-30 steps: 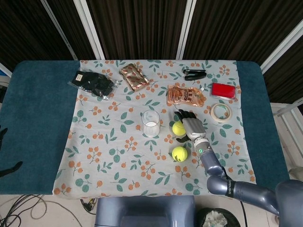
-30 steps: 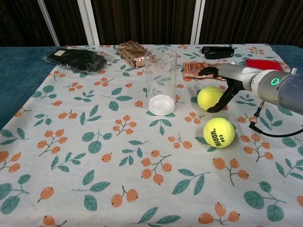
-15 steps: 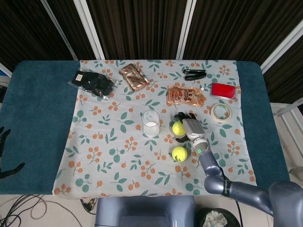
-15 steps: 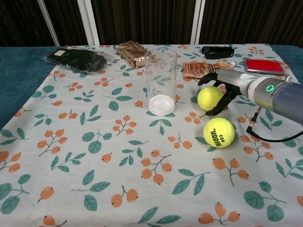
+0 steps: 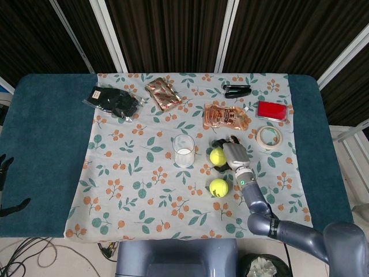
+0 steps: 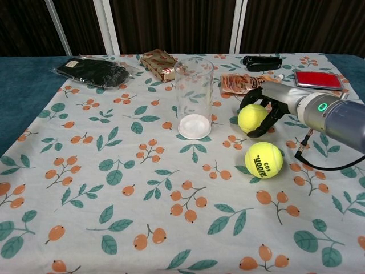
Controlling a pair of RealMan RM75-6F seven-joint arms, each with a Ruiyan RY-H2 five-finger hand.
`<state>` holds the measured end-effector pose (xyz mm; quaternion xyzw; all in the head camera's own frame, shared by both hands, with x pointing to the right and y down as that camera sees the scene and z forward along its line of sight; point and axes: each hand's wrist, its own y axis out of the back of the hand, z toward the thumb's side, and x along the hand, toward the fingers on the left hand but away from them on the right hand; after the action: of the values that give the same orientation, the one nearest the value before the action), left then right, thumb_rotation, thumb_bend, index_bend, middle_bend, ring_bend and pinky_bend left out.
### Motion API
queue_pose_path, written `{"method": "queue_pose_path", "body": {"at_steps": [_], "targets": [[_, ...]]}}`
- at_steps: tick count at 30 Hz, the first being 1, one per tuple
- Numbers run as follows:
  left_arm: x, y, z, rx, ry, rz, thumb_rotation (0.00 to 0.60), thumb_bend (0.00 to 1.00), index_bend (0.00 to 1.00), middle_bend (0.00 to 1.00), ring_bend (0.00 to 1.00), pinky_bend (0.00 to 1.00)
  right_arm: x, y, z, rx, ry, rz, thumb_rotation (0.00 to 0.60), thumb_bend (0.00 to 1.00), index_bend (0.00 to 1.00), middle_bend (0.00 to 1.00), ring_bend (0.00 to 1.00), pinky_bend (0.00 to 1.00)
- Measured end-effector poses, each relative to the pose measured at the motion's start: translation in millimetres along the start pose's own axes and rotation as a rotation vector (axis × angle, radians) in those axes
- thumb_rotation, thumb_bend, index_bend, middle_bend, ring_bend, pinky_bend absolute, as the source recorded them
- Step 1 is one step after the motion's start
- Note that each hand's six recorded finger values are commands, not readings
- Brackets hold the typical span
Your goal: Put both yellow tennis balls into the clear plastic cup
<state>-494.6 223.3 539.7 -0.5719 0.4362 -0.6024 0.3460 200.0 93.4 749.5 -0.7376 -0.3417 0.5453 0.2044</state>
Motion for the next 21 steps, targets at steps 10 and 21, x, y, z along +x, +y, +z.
{"method": "queue_pose_path", "body": {"at_steps": [10,21], "targets": [[0,0,-1,-0.007,0.001,-0.002,0.6,0.01,0.08,0.0,0.0,0.03,0,5,6,-0.013,0.02,-0.069,0.6,0.38,0.52,0.49,0.55,0.28],[0,0,-1,-0.009,0.005,-0.002,0.6,0.01,0.08,0.0,0.0,0.03,0,36,5,0.003,0.051,-0.132,0.6,0.4,0.53,0.49,0.56,0.37]]}}
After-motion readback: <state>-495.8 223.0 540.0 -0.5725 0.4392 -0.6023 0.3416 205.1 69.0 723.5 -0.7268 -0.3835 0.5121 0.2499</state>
